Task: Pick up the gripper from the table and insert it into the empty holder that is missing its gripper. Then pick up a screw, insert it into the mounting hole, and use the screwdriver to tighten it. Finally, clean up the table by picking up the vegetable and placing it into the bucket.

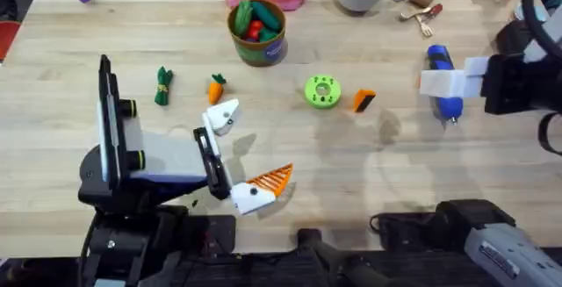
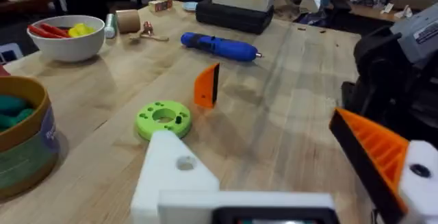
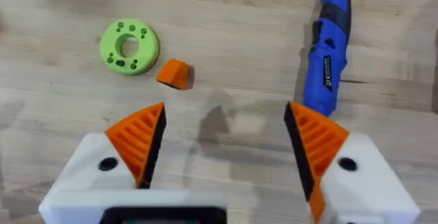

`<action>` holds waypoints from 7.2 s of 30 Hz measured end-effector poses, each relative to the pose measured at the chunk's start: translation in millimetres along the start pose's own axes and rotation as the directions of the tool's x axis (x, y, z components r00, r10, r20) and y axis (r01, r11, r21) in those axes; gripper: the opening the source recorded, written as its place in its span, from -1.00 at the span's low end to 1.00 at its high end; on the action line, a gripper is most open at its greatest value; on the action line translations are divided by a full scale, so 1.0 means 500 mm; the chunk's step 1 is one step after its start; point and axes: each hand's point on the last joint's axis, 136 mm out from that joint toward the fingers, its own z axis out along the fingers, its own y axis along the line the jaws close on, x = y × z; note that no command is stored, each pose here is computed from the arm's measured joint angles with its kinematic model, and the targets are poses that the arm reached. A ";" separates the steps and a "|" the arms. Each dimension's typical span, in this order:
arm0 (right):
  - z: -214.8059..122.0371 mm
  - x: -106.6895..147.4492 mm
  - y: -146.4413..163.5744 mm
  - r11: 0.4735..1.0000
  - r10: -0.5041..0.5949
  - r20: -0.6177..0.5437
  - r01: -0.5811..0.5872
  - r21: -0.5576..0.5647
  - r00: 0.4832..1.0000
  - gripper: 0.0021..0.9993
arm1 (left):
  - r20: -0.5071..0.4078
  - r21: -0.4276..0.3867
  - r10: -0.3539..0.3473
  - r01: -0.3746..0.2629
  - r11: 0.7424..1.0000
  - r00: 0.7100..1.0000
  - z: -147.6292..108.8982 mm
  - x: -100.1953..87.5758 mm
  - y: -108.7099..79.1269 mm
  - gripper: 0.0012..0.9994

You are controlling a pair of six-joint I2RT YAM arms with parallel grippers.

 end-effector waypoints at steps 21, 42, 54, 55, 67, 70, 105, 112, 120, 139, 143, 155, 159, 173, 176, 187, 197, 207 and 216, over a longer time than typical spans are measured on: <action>0.000 0.000 0.000 1.000 0.000 0.000 0.000 0.000 1.000 0.99 | 0.000 0.000 0.000 0.000 1.000 1.000 0.000 0.000 0.000 0.97; 0.000 0.022 0.001 0.995 0.104 -0.046 -0.104 0.002 0.993 0.99 | 0.000 0.000 0.000 0.000 1.000 1.000 0.000 0.000 0.000 0.97; -0.033 0.079 0.011 0.960 0.279 -0.279 -0.274 0.058 0.919 0.99 | 0.000 0.000 0.000 0.000 1.000 1.000 0.000 0.000 0.000 0.97; -0.037 0.069 0.015 0.960 0.278 -0.269 -0.275 0.051 0.922 0.99 | 0.000 0.001 0.000 0.000 1.000 1.000 0.000 0.000 0.000 0.97; 0.030 0.035 0.111 0.986 0.161 -0.371 -0.166 0.018 0.915 0.99 | 0.000 0.001 0.000 0.000 1.000 1.000 0.000 0.000 0.000 0.97; 0.061 0.021 0.143 0.991 0.121 -0.385 -0.130 0.002 0.915 0.99 | 0.000 0.000 0.000 0.000 1.000 1.000 0.000 0.000 0.000 0.97; 0.266 0.057 0.149 0.980 0.193 -0.575 -0.133 0.145 0.795 0.98 | 0.000 0.000 0.000 0.000 1.000 1.000 0.000 0.000 0.000 0.97; 0.272 0.059 0.154 0.979 0.203 -0.584 -0.150 0.138 0.786 0.87 | 0.000 0.001 0.000 0.000 1.000 1.000 0.000 0.000 0.000 0.97; 0.287 0.065 0.157 0.977 0.213 -0.594 -0.156 0.146 0.776 0.81 | 0.000 0.000 0.000 0.000 1.000 1.000 0.000 0.000 0.000 0.97; 0.294 0.070 0.158 0.975 0.221 -0.603 -0.160 0.154 0.766 -0.97 | 0.000 0.000 0.000 0.000 1.000 1.000 0.000 0.000 0.000 0.97; 0.294 0.070 0.158 0.975 0.220 -0.603 -0.160 0.153 0.767 -0.98 | 0.000 0.000 0.000 0.000 1.000 1.000 0.000 0.000 0.000 0.97; 0.289 0.070 0.157 0.975 0.220 -0.603 -0.160 0.152 0.767 -0.98 | 0.000 0.000 0.000 0.000 1.000 1.000 0.000 0.000 0.000 0.97; 0.260 0.049 0.158 0.976 0.219 -0.563 -0.175 0.131 0.797 -0.99 | 0.000 0.000 0.000 0.000 1.000 1.000 0.000 0.000 0.000 0.97; 0.059 -0.071 0.190 0.952 0.231 -0.239 -0.269 -0.144 0.943 -0.99 | 0.000 0.000 0.000 0.000 1.000 1.000 0.000 0.000 0.000 0.97; 0.029 -0.098 0.214 0.931 0.233 -0.178 -0.272 -0.244 0.956 -0.99 | 0.000 0.000 0.000 0.000 1.000 1.000 0.000 0.000 0.000 0.97; 0.003 -0.103 0.347 0.691 0.197 -0.005 -0.142 -0.709 0.980 -0.99 | 0.000 0.001 0.000 0.000 1.000 1.000 0.000 0.000 0.000 0.97; -0.013 -0.041 0.429 0.380 0.077 -0.101 -0.123 -0.917 0.992 -0.99 | 0.000 0.001 0.000 0.000 1.000 1.000 0.000 0.000 0.000 0.97; 0.029 -0.022 0.430 0.152 -0.011 -0.283 -0.278 -0.948 0.959 -0.99 | 0.000 0.000 0.000 0.000 1.000 1.000 0.000 0.000 0.000 0.97; 0.077 0.018 0.431 0.040 -0.115 -0.477 -0.476 -0.878 0.871 -0.99 | 0.000 0.000 0.000 0.000 1.000 1.000 0.000 0.000 0.000 0.97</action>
